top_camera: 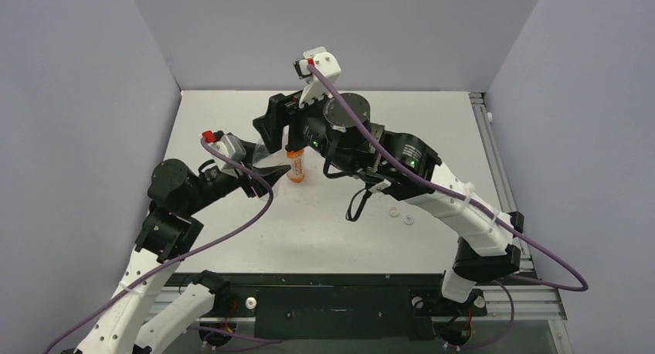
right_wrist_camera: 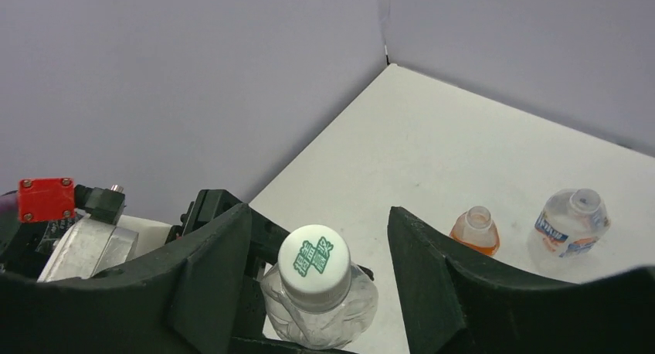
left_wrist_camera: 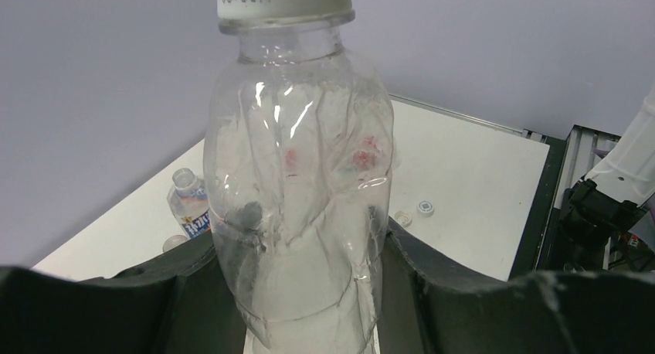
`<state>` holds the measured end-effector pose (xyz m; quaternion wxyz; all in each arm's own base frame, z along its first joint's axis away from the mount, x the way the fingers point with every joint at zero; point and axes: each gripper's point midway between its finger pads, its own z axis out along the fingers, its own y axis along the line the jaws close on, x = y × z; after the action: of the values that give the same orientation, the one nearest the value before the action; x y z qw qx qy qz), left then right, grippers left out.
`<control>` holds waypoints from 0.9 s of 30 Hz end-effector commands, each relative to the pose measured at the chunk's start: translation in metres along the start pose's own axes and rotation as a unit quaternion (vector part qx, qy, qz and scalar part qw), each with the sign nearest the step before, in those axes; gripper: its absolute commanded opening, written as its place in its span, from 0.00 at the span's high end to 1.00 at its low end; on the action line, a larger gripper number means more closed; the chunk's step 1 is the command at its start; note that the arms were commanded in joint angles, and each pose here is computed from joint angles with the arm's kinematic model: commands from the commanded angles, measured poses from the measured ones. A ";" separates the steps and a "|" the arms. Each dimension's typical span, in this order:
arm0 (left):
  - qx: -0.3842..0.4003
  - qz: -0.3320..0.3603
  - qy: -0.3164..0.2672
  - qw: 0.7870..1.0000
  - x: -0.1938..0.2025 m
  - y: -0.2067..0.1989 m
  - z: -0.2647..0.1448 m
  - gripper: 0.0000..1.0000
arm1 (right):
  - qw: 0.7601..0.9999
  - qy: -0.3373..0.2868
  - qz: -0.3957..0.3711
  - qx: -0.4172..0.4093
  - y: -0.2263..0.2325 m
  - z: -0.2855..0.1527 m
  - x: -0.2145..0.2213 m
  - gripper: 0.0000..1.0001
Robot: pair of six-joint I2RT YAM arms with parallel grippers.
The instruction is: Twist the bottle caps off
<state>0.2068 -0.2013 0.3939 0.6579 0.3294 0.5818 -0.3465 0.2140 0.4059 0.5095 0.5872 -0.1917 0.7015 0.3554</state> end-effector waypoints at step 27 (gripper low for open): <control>0.252 -0.122 -0.002 0.960 -0.036 -0.093 -0.020 0.64 | 0.933 0.008 -0.039 -0.357 0.048 -0.084 -0.016 1.00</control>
<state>0.1576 -0.2290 0.3920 0.5524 0.3706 0.5654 -0.4877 0.1755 0.3887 0.5029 0.5023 -0.3418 0.6330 0.4797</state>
